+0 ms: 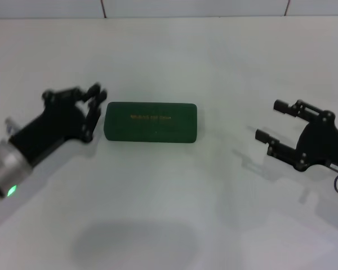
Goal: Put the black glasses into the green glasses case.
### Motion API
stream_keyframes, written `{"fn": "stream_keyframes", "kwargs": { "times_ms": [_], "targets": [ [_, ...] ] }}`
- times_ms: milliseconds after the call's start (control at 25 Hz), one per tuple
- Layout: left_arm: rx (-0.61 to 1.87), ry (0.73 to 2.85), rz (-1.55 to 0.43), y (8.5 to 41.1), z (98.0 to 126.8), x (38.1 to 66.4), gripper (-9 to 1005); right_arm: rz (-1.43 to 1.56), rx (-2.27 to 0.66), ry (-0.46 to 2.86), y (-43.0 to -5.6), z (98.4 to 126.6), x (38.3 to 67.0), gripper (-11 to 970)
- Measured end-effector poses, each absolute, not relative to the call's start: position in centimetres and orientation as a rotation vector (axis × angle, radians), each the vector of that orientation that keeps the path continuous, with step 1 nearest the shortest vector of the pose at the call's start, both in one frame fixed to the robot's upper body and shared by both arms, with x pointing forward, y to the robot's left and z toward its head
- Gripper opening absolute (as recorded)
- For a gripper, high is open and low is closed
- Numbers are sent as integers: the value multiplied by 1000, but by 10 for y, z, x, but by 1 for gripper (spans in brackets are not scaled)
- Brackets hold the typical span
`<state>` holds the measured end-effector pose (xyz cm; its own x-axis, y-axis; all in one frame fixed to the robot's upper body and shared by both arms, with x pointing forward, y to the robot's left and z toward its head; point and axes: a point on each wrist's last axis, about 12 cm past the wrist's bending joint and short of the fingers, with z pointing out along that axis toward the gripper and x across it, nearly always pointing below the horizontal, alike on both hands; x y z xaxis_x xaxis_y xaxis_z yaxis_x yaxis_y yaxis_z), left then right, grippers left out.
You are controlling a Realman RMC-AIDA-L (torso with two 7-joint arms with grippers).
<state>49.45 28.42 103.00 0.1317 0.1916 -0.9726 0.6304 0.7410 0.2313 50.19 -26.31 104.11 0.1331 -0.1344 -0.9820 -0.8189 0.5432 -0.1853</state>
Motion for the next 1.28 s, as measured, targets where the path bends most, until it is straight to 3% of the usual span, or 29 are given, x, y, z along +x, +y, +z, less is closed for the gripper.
{"fn": "stream_keyframes", "kwargs": {
  "times_ms": [240,320,520,600,840,1200,1280],
  "targets": [
    [600,1515,-405,298,1012,459,107,575,-877,1366,-266,1043,506,656],
    [532,1568,-474,305,1005,437,298,585,-868,1384,-268,1042,505,658],
    [529,1615,-571,312,1003,419,503,663,-963,1411,-258,1033,494,670],
    [531,1637,-642,314,1003,412,545,720,-1026,1412,-252,1029,487,674],
    [541,1666,-677,320,1002,403,672,788,-1057,1422,-245,1021,473,863],
    [559,1655,-663,325,1005,397,874,814,-1028,1425,-245,1024,474,888],
    [562,1654,-661,326,1005,397,874,814,-1028,1424,-245,1024,474,888]
  ]
}}
